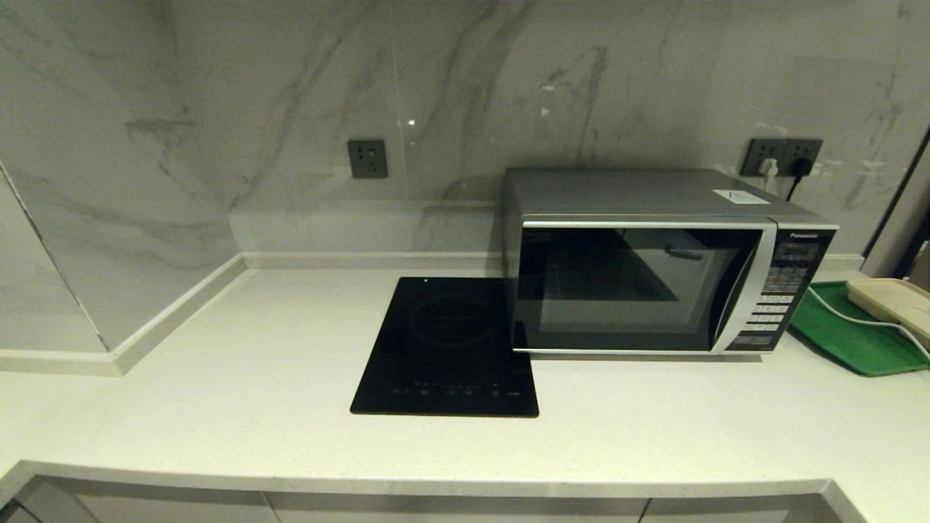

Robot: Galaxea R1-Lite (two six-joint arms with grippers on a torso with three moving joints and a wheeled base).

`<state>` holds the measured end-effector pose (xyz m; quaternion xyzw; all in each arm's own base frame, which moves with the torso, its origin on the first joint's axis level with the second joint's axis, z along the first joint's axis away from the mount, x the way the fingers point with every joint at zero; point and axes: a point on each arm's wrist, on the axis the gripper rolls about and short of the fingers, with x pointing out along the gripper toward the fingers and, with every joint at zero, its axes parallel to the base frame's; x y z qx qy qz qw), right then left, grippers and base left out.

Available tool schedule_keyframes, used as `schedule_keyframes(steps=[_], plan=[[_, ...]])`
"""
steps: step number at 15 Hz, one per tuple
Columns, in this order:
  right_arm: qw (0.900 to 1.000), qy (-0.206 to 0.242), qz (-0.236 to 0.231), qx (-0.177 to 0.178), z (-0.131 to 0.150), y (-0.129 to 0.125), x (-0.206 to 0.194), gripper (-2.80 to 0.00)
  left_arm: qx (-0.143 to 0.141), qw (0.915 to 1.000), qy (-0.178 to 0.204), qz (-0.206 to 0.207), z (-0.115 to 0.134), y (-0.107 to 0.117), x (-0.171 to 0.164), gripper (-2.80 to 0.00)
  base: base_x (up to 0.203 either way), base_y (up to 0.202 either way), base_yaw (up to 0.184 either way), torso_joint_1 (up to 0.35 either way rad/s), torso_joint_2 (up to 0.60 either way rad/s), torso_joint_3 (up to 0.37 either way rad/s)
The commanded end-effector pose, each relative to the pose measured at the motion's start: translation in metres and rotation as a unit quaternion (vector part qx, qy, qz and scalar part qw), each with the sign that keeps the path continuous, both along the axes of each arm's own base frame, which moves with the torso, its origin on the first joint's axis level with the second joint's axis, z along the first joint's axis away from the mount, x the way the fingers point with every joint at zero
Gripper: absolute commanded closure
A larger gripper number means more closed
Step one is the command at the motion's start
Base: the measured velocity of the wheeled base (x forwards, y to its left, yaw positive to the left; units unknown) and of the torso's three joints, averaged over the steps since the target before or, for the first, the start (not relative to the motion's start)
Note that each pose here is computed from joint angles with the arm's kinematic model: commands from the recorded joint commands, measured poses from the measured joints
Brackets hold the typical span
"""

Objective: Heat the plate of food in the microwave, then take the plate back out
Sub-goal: Open the microwave oven

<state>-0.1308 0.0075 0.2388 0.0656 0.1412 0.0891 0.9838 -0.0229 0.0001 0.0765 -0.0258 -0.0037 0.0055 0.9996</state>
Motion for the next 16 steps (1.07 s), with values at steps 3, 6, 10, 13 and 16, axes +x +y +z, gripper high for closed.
schedule_keyframes(steps=[3, 6, 10, 13, 16], plan=[[0.998, -0.049, -0.012, -0.029, -0.065, -0.003, -0.018, 0.0, 0.0, 1.0, 0.0, 0.0, 0.0, 0.0, 0.0, 0.0, 0.0, 0.0, 0.0, 0.0, 0.0, 0.0], [0.993, -0.078, -0.061, -0.059, -0.077, -0.006, 0.01, 0.0, 0.0, 1.0, -0.001, 0.0, 0.0, 0.0, 0.0, 0.0, 0.0, 0.0, 0.0, 0.0, 0.0, 0.0], [0.985, -0.118, -0.105, -0.064, -0.115, -0.008, 0.074, 0.0, 0.0, 1.0, 0.0, 0.0, 0.0, 0.0, 0.0, 0.0, 0.0, 0.0, 0.0, 0.0, 0.0, 0.0], [0.98, -0.152, -0.112, -0.063, -0.152, -0.008, 0.104, 0.0, 0.0, 1.0, 0.0, 0.0, 0.0, 0.0, 0.0, 0.0, 0.0, 0.0, 0.0, 0.0, 0.0, 0.0], [0.982, -0.14, -0.103, -0.068, -0.163, -0.008, 0.108, 0.0, 0.0, 1.0, 0.0, 0.0, 0.0, 0.0, 0.0, 0.0, 0.0, 0.0, 0.0, 0.0, 0.0, 0.0]])
